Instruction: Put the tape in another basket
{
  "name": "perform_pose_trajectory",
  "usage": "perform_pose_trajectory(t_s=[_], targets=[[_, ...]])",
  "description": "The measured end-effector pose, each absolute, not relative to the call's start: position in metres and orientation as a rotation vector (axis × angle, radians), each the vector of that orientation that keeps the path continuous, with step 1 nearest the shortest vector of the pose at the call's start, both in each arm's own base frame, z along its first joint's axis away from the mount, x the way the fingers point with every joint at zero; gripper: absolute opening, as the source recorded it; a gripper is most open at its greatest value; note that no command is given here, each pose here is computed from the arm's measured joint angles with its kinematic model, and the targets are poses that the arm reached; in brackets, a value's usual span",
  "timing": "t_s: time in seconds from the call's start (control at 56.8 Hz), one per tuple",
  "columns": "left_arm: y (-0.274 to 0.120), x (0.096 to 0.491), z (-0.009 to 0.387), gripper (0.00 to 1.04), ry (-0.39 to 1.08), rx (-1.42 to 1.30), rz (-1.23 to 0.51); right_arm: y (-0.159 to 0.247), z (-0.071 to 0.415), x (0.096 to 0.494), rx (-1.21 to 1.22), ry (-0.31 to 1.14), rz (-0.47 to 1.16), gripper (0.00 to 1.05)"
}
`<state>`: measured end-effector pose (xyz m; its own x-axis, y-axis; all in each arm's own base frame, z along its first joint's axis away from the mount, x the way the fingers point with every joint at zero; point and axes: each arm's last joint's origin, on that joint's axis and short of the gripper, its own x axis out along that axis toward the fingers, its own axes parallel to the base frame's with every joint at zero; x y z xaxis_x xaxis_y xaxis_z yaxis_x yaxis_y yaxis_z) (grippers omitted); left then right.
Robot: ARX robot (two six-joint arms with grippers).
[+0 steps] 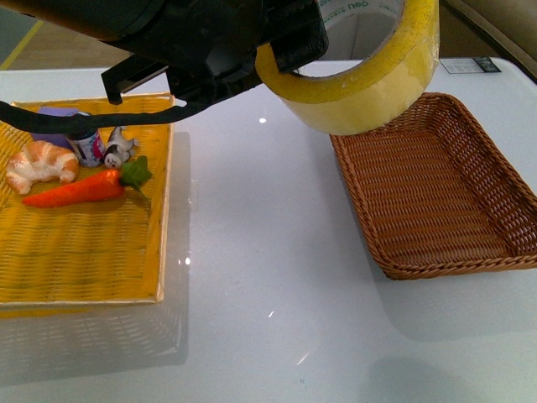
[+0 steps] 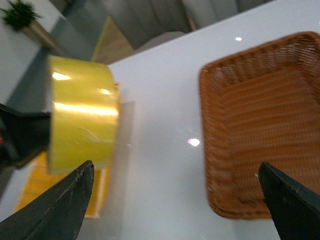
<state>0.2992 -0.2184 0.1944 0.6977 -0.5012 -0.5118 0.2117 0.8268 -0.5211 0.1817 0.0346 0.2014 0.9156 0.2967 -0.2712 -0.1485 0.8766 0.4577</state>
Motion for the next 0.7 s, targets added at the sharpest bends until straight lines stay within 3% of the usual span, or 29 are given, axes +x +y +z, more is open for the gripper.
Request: perform_pose_trajectory(t_s=[0.317,0.704], targets=[[-0.219,0.3,0.191,0.16,0.704,-0.447,-0.416,0.065,0.19,0.226,0.628,0.266,0.444,0.96],[-0.22,0.299,0.191,0.16,0.717,-0.455,-0.438,0.079,0.171,0.251,0.7,0.297,0.472,0.96]])
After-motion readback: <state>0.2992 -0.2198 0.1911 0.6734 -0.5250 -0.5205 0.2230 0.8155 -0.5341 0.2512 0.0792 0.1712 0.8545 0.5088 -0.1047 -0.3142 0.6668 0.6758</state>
